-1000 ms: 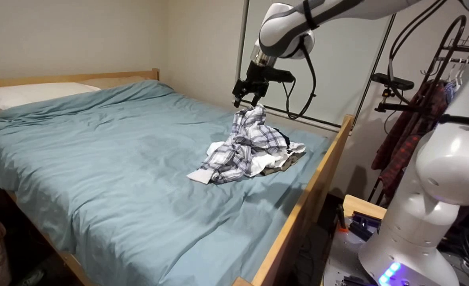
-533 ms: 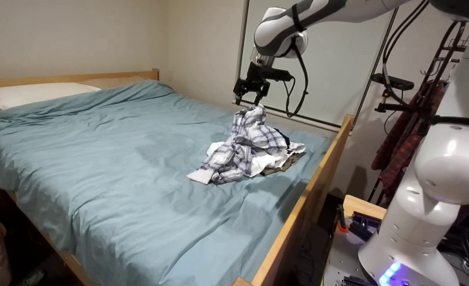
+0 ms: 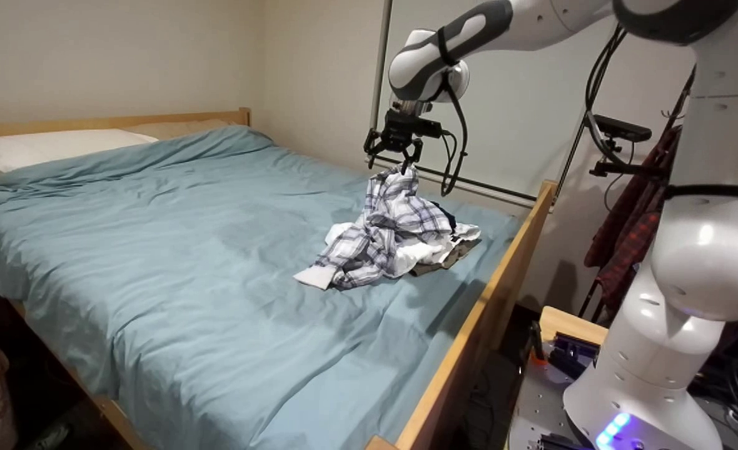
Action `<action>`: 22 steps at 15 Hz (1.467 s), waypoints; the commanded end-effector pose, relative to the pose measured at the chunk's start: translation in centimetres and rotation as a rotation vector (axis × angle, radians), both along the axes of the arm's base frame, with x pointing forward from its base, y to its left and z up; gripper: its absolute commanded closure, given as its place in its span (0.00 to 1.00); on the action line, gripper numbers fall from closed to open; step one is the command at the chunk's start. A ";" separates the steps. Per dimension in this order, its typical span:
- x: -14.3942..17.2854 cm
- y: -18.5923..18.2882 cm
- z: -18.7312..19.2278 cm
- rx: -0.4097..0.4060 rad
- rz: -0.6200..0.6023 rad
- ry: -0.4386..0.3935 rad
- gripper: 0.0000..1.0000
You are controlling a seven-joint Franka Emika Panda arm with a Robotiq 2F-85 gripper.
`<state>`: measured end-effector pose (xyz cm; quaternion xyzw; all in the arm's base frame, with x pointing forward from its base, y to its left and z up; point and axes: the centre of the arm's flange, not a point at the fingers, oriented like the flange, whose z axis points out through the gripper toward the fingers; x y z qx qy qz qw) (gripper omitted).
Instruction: Move the checked shirt to the left
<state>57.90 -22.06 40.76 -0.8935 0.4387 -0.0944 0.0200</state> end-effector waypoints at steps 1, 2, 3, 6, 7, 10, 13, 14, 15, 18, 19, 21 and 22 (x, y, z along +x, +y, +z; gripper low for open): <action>4.2 -7.3 -2.0 0.026 -0.197 0.004 0.00; 4.3 -9.2 -2.8 0.027 -0.250 0.001 0.00; 4.1 -11.0 -3.3 0.025 -0.302 0.002 0.00; 3.5 -14.5 -3.8 0.027 -0.461 0.014 0.00; 3.1 -15.1 -3.6 0.033 -0.514 0.023 0.00; 1.9 -14.8 -4.2 0.018 -0.506 0.038 0.00; 2.2 -14.1 -3.8 0.001 -0.592 0.014 0.00; 1.9 -14.4 -4.2 -0.017 -0.618 0.014 0.00; 1.2 -15.4 -4.9 -0.031 -0.644 0.036 0.00; -1.8 -19.8 -8.2 -0.042 -0.720 0.055 0.00; -3.2 -21.7 -9.2 -0.051 -0.761 0.086 0.00; -5.4 -24.6 -11.4 -0.051 -0.841 0.110 0.00; -6.2 -25.3 -12.7 -0.043 -0.863 0.095 0.00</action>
